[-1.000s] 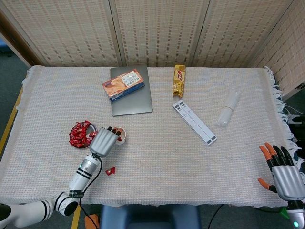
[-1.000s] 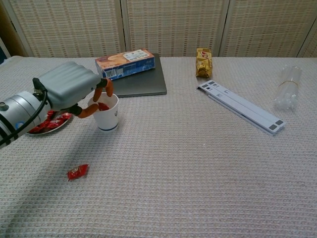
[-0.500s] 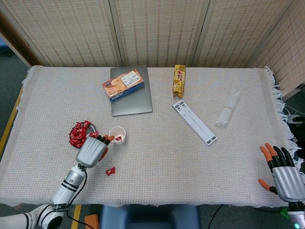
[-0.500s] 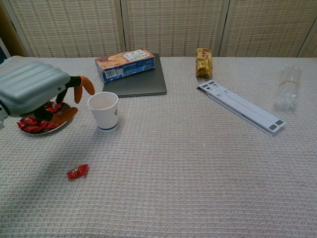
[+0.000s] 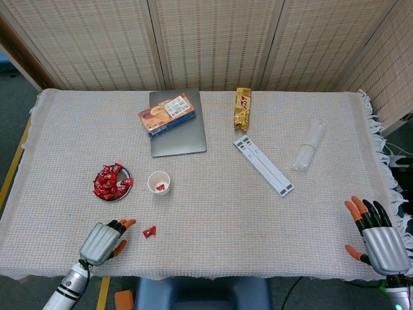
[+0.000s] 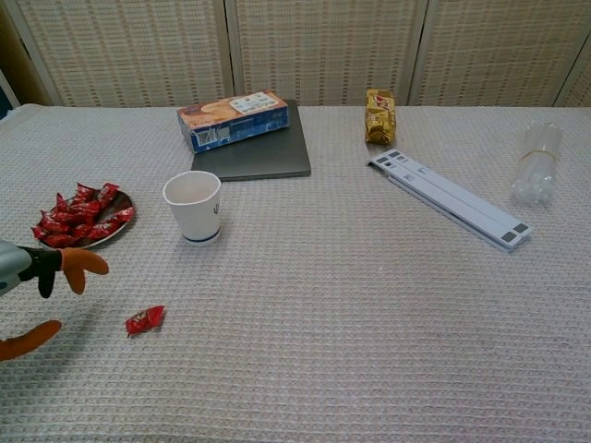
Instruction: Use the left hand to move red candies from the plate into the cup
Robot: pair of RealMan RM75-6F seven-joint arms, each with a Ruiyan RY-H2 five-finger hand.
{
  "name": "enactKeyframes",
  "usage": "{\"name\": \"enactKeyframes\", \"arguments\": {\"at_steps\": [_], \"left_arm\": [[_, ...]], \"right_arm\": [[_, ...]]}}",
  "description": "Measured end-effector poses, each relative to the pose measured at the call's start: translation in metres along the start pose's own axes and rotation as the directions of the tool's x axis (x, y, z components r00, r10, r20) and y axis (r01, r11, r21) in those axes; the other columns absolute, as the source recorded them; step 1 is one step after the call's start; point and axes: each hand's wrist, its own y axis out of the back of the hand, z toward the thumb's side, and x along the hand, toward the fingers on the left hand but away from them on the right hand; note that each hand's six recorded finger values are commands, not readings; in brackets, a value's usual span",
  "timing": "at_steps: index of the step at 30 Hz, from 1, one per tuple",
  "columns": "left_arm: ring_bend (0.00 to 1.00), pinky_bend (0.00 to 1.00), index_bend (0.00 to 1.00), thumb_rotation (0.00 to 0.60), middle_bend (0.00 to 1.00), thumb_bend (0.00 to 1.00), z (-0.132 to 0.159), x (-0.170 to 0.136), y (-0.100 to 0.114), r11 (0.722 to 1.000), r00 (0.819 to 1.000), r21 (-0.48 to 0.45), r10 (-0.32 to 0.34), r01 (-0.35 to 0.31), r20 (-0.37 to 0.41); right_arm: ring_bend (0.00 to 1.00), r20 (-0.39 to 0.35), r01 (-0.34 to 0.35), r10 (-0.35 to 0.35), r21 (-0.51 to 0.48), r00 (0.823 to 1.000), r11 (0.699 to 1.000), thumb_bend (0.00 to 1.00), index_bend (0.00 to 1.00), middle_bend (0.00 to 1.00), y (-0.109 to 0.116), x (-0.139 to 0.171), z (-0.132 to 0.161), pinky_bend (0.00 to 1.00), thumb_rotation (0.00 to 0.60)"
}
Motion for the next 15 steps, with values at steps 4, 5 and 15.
{"name": "enactKeyframes", "arguments": {"at_steps": [4, 5, 15], "left_arm": [[0.33, 1.0, 0.18, 0.6, 0.26, 0.39, 0.018, 0.001, -0.022, 0.999, 0.999, 0.039, -0.024, 0.023, 0.034], [0.33, 1.0, 0.18, 0.6, 0.26, 0.39, 0.023, 0.002, -0.027, 0.999, 0.998, 0.04, -0.031, 0.03, 0.045], [0.34, 1.0, 0.2, 0.6, 0.27, 0.39, 0.039, 0.018, -0.033, 0.997, 0.998, 0.076, 0.025, -0.03, 0.062]], "right_arm": [[0.0, -0.001, -0.003, 0.003, 0.0, 1.0, 1.0, 0.06, 0.0, 0.0, -0.001, 0.0, 0.0, 0.0, 0.6], [0.0, -0.001, -0.006, 0.006, 0.0, 1.0, 1.0, 0.06, 0.0, 0.0, -0.001, 0.001, 0.0, 0.0, 0.6], [0.0, 0.007, -0.015, 0.015, -0.001, 1.0, 1.0, 0.06, 0.0, 0.0, -0.001, 0.0, -0.002, 0.0, 0.6]]}}
